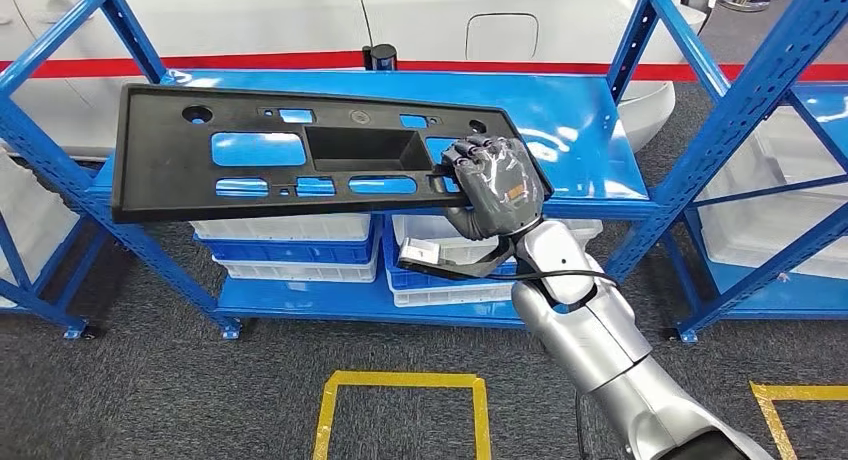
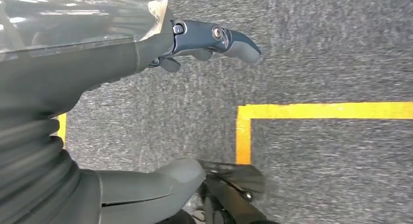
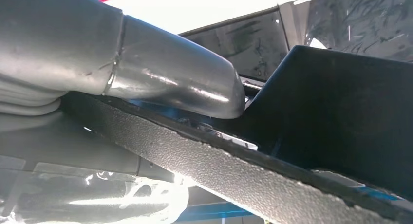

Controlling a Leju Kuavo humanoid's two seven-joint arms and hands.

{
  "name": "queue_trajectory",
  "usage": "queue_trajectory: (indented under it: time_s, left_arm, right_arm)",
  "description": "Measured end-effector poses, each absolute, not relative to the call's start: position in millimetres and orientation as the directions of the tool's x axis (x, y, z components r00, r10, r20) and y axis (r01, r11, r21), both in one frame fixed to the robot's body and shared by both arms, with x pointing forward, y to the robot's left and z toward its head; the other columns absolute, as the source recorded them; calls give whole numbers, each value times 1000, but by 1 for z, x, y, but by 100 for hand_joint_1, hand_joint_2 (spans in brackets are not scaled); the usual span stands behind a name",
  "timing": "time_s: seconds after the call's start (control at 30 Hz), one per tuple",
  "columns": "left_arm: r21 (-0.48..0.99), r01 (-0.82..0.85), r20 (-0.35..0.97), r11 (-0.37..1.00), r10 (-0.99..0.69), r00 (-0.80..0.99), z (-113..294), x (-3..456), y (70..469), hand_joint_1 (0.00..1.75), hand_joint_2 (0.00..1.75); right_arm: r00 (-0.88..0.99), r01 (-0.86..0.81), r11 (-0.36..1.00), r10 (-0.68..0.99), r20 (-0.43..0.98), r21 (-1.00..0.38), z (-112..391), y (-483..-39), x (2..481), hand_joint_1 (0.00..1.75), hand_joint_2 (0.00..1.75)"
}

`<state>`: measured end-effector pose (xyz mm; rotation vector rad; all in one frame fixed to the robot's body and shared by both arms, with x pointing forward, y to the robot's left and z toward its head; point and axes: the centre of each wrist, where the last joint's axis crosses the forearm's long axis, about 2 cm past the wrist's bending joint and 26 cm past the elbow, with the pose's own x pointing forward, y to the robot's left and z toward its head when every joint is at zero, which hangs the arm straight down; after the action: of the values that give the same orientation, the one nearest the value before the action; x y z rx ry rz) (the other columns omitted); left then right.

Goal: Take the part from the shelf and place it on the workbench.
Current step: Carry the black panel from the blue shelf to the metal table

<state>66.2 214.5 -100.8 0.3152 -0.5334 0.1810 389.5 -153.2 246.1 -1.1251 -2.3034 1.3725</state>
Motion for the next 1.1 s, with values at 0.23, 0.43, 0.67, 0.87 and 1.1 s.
queue_trajectory:
  time_s: [0.23,0.43,0.67,0.87,1.1]
  left_arm:
    - [244,-250,529,937,88,844,-100,68,214,0,175]
    - [245,-251,528,937,88,845,-100,68,214,0,175]
    - [244,-250,528,937,87,845,-100,69,214,0,175]
    - [248,-249,525,936,86,847,-101,67,215,0,175]
    - [263,-258,480,930,106,871,-102,67,225,0,175]
  right_arm:
    - [-676,496,266,716,-175,-826,246,-154,389,175,0]
    - [-670,498,254,720,-182,-829,244,-156,389,175,0]
    - [-663,499,243,726,-186,-832,241,-158,388,175,0]
    - [-658,500,242,731,-183,-831,241,-159,389,175,0]
    - [-674,487,256,719,-172,-835,240,-159,389,175,0]
